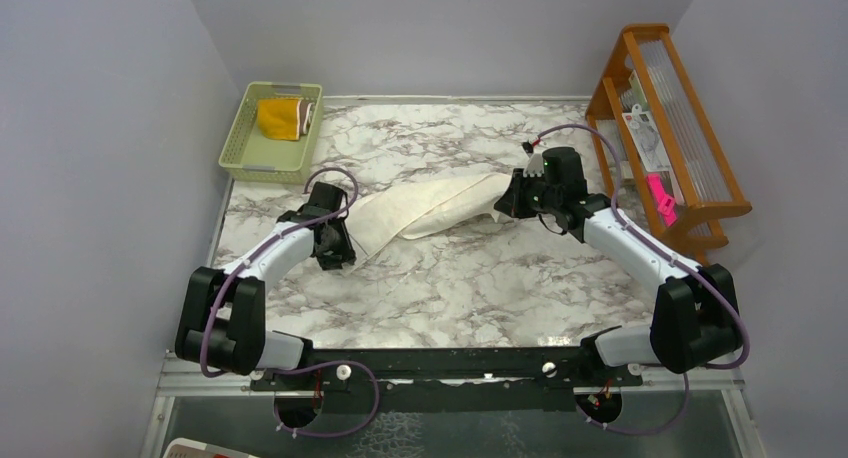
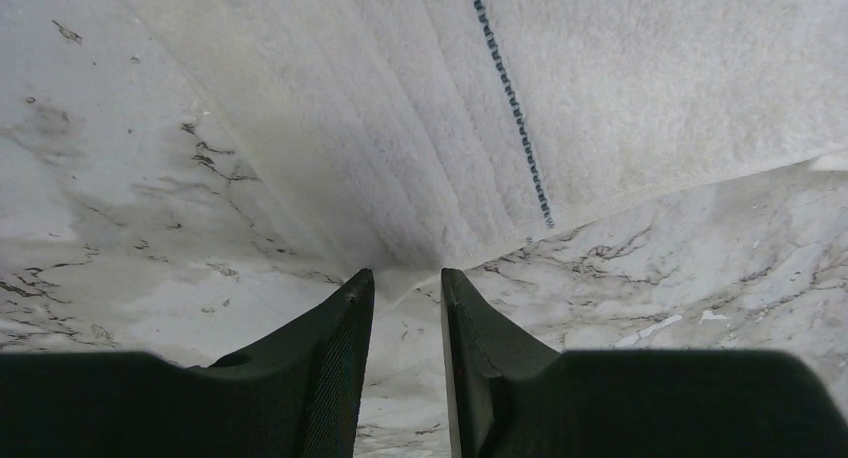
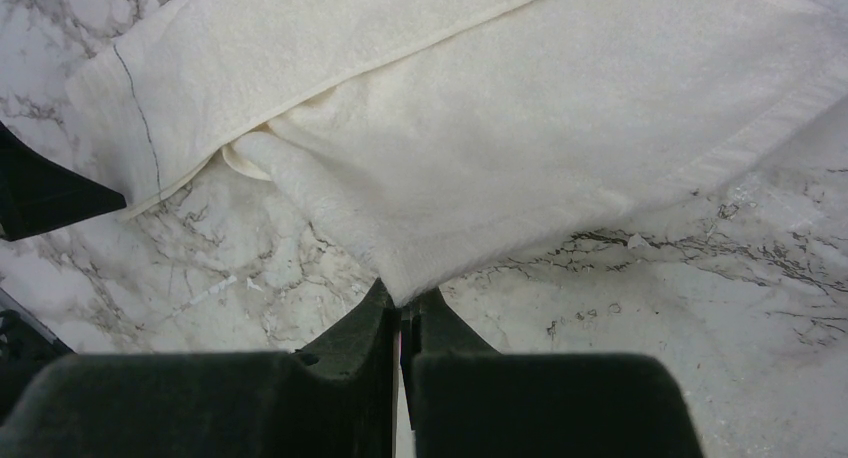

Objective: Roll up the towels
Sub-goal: Pick up the towel at the center of the board.

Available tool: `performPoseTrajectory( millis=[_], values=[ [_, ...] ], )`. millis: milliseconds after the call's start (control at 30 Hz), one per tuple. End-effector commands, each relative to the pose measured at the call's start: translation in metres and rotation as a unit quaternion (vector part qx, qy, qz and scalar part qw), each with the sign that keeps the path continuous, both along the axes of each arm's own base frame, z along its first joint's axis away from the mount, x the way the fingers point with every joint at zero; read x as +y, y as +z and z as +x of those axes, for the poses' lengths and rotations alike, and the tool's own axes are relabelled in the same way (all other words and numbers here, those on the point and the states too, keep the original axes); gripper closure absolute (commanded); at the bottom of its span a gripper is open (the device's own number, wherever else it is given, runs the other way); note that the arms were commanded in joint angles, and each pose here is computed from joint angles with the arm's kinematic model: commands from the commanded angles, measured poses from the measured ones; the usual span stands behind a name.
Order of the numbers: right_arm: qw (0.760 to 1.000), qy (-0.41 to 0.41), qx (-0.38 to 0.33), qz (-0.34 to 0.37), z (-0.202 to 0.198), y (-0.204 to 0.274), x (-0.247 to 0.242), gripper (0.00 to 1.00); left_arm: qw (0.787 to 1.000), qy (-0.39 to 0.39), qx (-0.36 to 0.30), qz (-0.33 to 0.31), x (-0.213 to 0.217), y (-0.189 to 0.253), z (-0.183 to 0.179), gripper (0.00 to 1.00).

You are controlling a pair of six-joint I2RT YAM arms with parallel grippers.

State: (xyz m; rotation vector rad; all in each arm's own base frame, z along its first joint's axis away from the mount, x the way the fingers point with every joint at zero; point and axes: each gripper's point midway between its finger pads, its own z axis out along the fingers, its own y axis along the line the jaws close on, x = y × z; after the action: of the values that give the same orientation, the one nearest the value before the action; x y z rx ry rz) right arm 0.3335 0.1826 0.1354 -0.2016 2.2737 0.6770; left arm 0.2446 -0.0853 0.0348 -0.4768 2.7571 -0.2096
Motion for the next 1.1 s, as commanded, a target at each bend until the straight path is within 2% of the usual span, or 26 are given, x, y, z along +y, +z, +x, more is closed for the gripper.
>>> performPoseTrajectory(
  millis=[0, 300, 500, 700, 800, 1067],
  values=[
    [1.0, 0.003, -0.001, 0.006, 0.001, -0.002, 0.0, 0.99, 1.0, -0.003, 0.024, 0.018, 0.006, -0.013, -0.014, 0.67],
    [1.0, 0.003, -0.001, 0.006, 0.001, -0.003, 0.0, 0.99, 0.999, -0.006, 0.042, 0.025, 0.009, -0.027, -0.019, 0.69],
    [1.0, 0.004, 0.0, 0.005, 0.001, -0.004, 0.0, 0.99, 0.999, -0.013, 0.029, 0.024, 0.006, -0.021, -0.007, 0.81],
    [1.0, 0.003, 0.0, 0.003, 0.001, -0.005, 0.0, 0.99, 0.999, -0.023, 0.014, 0.029, 0.006, -0.003, 0.008, 0.86],
    [1.0, 0.001, -0.001, 0.0, 0.002, -0.004, -0.002, 0.99, 0.999, -0.027, -0.006, 0.037, 0.012, 0.02, 0.024, 0.99],
    [1.0, -0.002, -0.028, 0.009, 0.012, 0.025, 0.001, 0.99, 0.988, 0.017, -0.151, 0.004, 0.06, 0.141, 0.112, 1.0]
  ],
)
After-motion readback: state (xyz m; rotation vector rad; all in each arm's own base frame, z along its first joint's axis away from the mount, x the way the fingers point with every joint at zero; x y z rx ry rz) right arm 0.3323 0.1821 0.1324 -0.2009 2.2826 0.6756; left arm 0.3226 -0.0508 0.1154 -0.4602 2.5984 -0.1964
